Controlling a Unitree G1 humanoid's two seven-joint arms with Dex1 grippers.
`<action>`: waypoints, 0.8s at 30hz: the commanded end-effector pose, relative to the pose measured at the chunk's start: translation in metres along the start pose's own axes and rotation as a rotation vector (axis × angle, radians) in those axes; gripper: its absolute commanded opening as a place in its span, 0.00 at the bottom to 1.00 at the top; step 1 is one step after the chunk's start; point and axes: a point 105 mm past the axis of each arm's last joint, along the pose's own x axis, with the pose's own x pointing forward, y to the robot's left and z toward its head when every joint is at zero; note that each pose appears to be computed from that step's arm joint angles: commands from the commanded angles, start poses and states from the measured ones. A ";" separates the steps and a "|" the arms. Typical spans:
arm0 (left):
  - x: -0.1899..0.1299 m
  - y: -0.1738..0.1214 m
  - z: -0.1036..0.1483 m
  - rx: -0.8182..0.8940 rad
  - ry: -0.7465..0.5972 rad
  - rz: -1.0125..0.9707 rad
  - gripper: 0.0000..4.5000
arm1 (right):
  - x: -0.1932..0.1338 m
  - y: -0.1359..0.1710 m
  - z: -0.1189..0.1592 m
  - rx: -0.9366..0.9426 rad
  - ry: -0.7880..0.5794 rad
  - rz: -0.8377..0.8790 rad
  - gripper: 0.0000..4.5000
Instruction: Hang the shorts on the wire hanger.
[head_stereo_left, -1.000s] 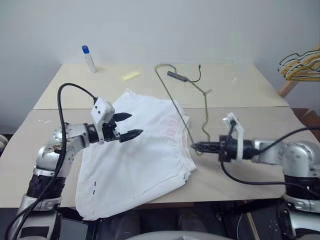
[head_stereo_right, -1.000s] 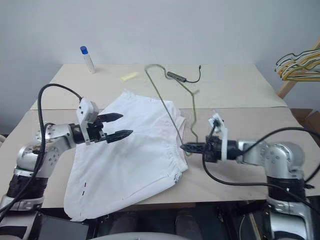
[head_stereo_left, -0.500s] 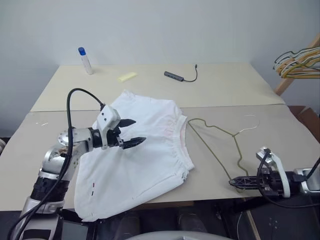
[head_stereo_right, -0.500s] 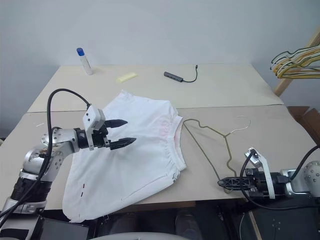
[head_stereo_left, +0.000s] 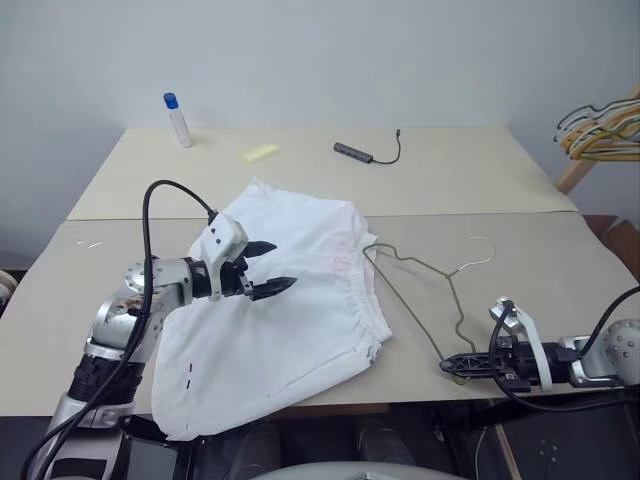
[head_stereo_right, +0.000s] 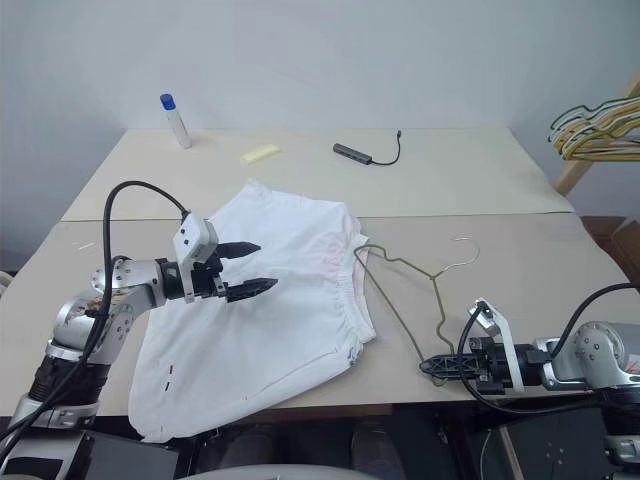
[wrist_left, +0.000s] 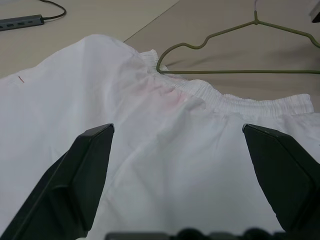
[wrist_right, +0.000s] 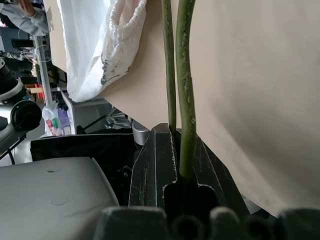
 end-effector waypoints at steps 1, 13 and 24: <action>-0.003 0.001 0.010 0.045 -0.016 0.007 0.99 | -0.007 0.003 0.007 -0.030 -0.031 -0.008 0.00; -0.002 0.000 0.010 0.063 -0.007 0.007 0.99 | -0.006 -0.003 -0.002 0.008 -0.031 -0.012 0.00; -0.002 0.000 0.006 0.073 0.007 0.008 0.99 | 0.004 0.020 0.013 -0.033 0.003 0.104 0.00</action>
